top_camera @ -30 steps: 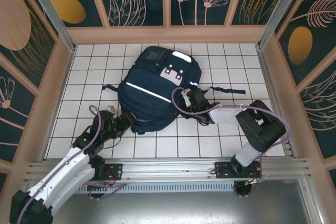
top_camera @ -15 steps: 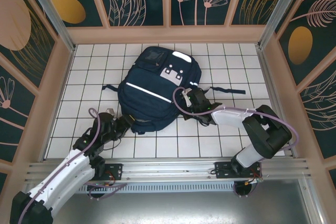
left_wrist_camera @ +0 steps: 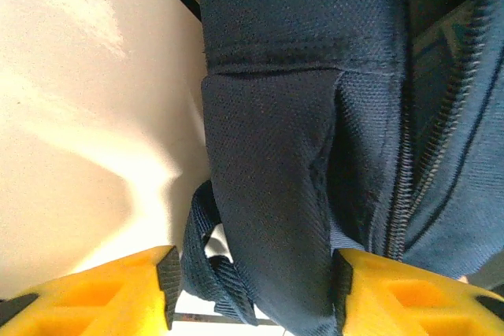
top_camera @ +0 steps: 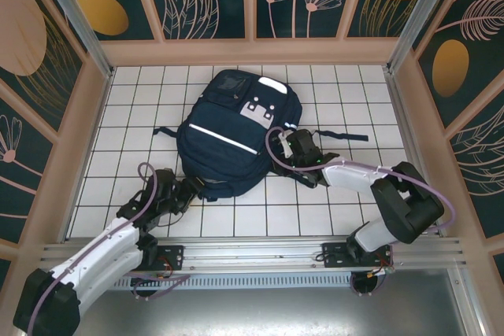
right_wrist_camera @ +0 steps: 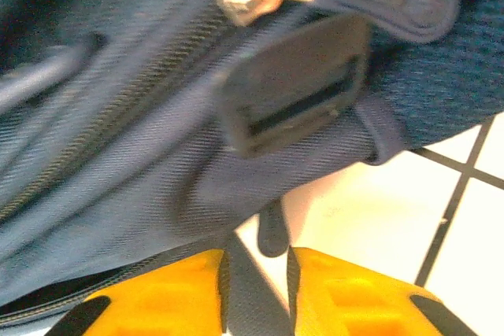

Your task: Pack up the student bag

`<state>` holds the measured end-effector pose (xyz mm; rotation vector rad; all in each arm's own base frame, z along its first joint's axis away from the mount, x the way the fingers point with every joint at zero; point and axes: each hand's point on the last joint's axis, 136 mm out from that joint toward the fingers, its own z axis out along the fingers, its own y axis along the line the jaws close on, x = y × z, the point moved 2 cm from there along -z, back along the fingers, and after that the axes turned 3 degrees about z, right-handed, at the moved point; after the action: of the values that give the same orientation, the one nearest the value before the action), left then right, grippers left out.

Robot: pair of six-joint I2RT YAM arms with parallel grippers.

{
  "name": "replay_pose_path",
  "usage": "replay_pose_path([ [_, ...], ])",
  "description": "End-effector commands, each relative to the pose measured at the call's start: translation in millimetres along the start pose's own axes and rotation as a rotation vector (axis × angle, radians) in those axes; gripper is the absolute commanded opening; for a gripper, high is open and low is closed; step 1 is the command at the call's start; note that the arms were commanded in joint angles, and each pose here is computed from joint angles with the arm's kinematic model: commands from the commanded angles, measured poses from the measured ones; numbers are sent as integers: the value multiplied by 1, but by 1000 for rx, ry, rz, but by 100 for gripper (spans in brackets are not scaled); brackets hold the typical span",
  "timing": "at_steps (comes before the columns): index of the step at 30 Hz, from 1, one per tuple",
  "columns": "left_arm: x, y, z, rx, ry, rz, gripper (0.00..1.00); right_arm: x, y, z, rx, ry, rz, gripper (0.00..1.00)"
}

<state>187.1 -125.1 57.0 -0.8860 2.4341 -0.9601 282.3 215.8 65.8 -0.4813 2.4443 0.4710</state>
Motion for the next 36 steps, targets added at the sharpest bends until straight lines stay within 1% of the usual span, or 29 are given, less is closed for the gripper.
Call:
replay_pose_path([
  [1,-2,-5,5,-7,11,24,59,-10,-2,-1,-52,-18,56,33],
  [2,-3,-5,8,-24,18,35,60,-15,-4,-3,-62,-40,90,37],
  [4,-4,-3,12,-68,26,52,60,-24,1,-10,-112,-77,133,38],
  [6,-7,1,17,-116,27,72,58,-35,-8,-19,-126,-132,209,42],
  [9,-11,1,25,-162,25,92,46,-37,-9,-25,-132,-156,215,42],
  [12,-21,-1,28,-185,-9,108,31,-25,-6,-25,-156,-157,171,40],
  [16,-39,7,28,-219,-42,86,8,-11,-10,-22,-141,-164,171,41],
  [18,-48,9,26,-229,-58,78,0,-10,-9,-22,-150,-169,180,41],
  [20,-56,7,23,-229,-71,68,0,-9,-8,-22,-150,-174,193,41],
  [26,-66,-23,5,-157,-110,103,0,-3,4,-19,-212,-179,198,41],
  [31,-74,-56,-18,-82,-148,129,0,3,23,-11,-257,-180,111,42],
  [36,-78,-84,-37,-13,-167,141,0,1,27,-1,-285,-190,99,44],
])
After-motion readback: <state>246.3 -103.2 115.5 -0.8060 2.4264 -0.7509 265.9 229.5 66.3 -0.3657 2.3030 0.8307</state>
